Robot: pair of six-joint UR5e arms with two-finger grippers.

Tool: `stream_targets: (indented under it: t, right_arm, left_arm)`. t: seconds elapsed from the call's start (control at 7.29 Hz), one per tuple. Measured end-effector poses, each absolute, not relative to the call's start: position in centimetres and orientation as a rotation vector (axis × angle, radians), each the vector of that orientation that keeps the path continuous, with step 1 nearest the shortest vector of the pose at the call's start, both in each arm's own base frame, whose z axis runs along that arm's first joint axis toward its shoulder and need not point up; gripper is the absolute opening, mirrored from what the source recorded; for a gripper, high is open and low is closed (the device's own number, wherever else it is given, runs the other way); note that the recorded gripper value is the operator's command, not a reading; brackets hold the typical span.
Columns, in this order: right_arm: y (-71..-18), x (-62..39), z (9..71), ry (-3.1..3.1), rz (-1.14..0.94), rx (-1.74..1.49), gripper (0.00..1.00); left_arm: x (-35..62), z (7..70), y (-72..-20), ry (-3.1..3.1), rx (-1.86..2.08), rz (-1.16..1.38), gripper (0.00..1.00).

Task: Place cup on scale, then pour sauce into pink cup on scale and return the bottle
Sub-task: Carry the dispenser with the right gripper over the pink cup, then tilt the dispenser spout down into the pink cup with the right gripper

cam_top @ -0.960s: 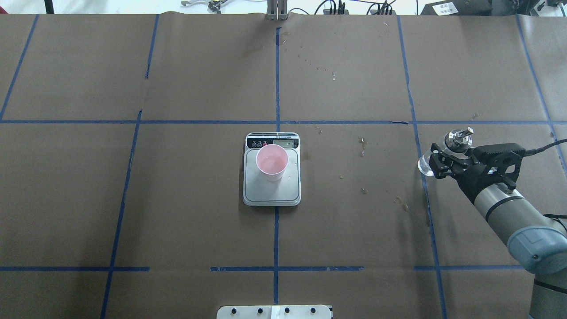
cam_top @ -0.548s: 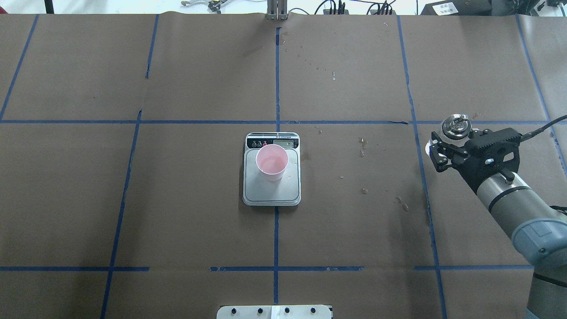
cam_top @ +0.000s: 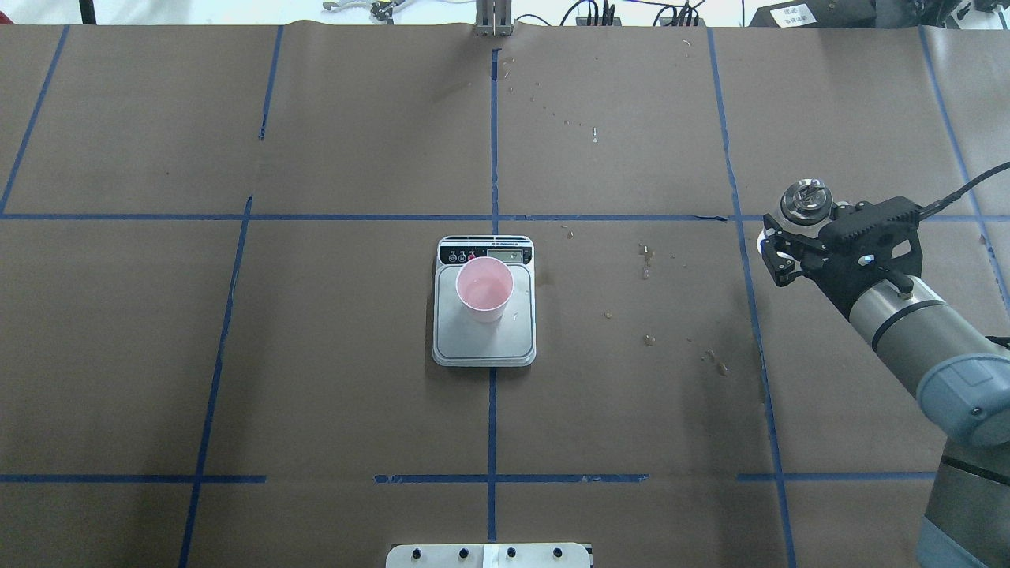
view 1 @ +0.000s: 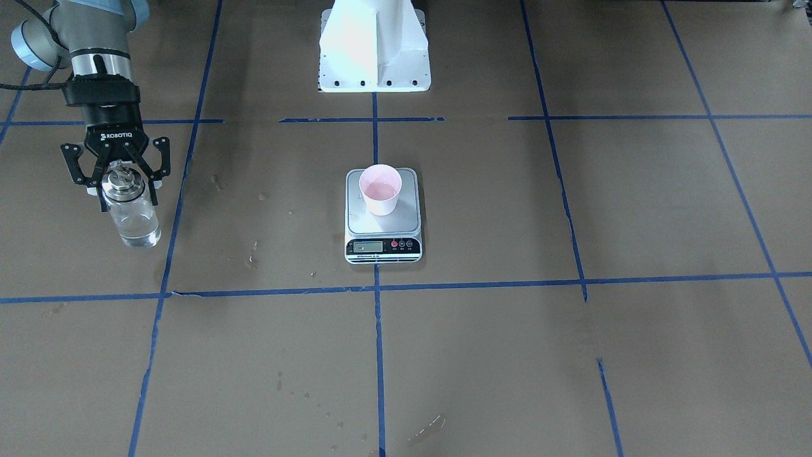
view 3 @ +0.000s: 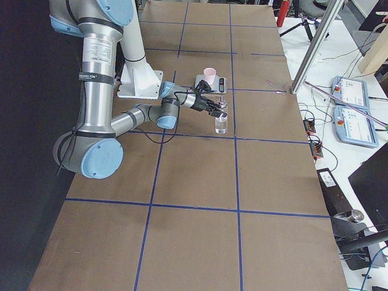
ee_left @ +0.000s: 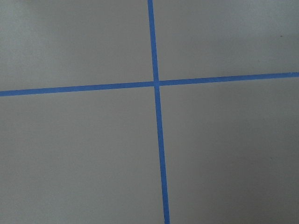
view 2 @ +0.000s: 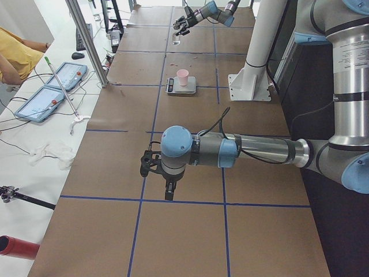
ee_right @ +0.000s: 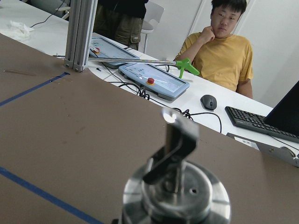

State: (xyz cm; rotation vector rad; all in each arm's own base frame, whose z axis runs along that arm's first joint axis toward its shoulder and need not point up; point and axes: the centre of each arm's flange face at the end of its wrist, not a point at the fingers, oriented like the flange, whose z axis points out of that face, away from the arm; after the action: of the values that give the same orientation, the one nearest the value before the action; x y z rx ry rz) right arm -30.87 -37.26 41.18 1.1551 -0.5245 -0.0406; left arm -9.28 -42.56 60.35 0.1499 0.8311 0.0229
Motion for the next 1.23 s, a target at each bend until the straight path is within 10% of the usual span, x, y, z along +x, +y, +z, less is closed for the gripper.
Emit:
stream_targets:
  t: [1.23]
  right_arm:
    - [-34.0, -56.3, 23.1, 0.445, -0.615, 1.212, 0.00]
  left_arm:
    - [-9.3, 60.1, -42.7, 0.835, 0.150, 0.017, 1.00]
